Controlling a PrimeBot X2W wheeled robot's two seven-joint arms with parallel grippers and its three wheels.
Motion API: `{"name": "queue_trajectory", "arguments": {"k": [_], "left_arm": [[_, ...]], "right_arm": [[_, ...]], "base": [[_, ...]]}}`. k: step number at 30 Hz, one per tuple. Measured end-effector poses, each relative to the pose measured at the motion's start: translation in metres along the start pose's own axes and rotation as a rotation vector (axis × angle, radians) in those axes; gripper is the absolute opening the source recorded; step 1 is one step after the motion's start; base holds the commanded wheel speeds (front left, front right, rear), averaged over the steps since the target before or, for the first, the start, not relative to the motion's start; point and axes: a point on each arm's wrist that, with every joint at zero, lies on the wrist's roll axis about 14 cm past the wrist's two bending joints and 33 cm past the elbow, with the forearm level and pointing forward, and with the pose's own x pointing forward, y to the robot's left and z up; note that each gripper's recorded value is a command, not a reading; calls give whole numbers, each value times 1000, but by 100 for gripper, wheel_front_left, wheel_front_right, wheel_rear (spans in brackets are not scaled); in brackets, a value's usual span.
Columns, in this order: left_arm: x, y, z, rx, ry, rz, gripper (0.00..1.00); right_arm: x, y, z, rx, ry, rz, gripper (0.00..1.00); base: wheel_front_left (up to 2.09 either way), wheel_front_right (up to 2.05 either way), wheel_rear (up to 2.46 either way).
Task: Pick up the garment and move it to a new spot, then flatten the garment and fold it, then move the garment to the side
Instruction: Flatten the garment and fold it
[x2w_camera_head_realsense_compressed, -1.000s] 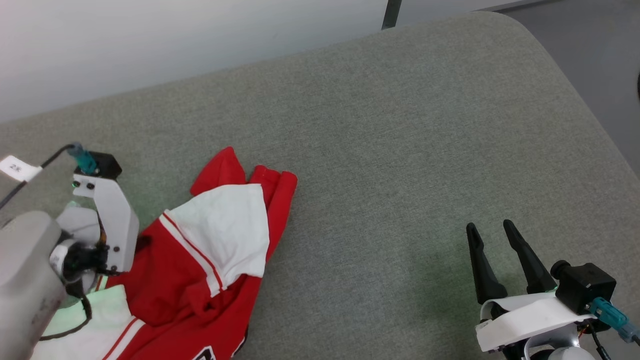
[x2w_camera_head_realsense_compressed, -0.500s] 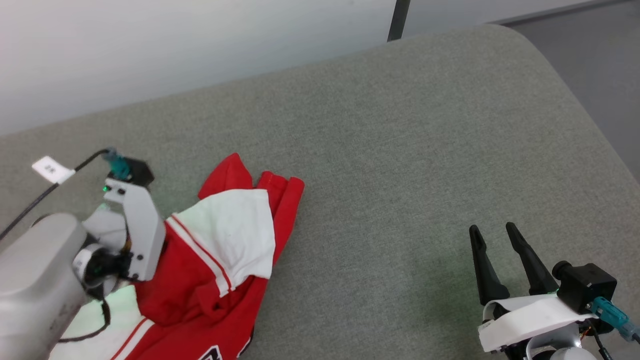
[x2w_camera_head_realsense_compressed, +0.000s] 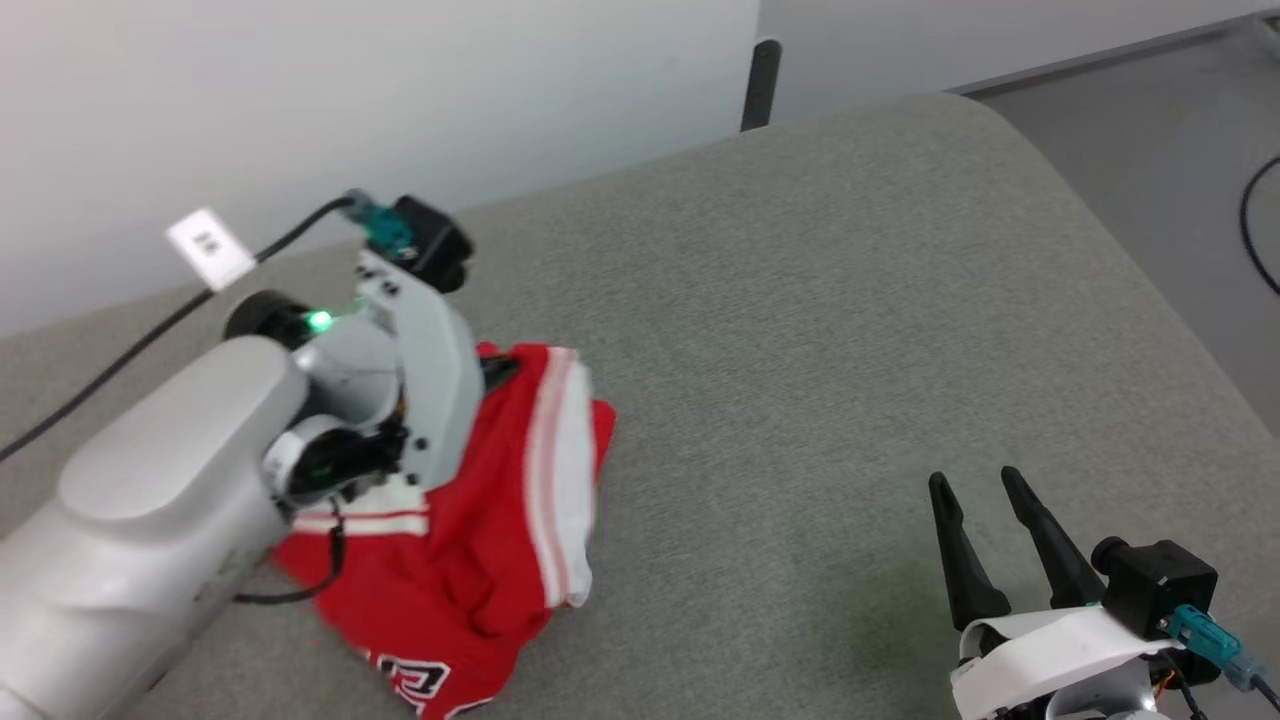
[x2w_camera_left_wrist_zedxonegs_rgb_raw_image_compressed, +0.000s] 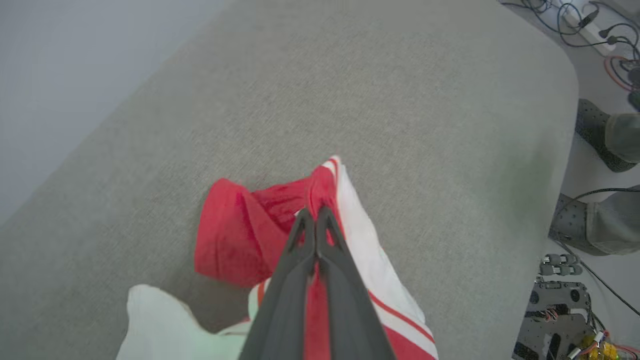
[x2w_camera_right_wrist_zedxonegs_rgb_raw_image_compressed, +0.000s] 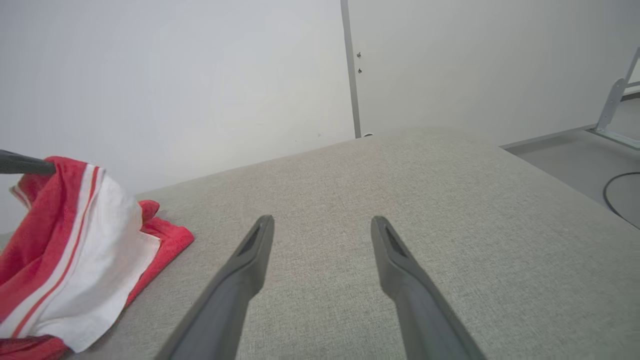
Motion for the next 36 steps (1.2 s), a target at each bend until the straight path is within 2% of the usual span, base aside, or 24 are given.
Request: {"name": "queue_trajectory", "arguments": {"k": [7,11,14,16,17,18,24,31,36], "left_arm": [[21,-61,37,73,-62,-163,0],[39,-80,30,79,-25,-216,0],[55,-82,13,79,21,-218,1],[65,-78,0,55,48,-204,49],[69,-77,-9,60,70,-199,70],[73,-75,-17,53,85,-193,100],[72,-55,-34,30,149,-130,100],[49,-12,-18,58,112,32,100],[53,-10,-31,17,145,36,100]], "right_arm": [[-11,-14,4,3,-10,-46,100],[-17,-23,4,3,-7,-78,100],[-20,-29,3,7,-5,-99,100],[-21,-31,0,13,0,-108,100],[-21,-32,-1,14,2,-111,100],[-22,-32,-3,14,7,-114,100],[-21,-33,-9,28,19,-116,100],[-17,-21,-8,36,15,-73,100],[-15,-15,-8,36,16,-55,100]], "base": [[0,0,0],[0,0,0],[0,0,0],[0,0,0],[0,0,0],[0,0,0],[0,0,0],[0,0,0],[0,0,0]]}}
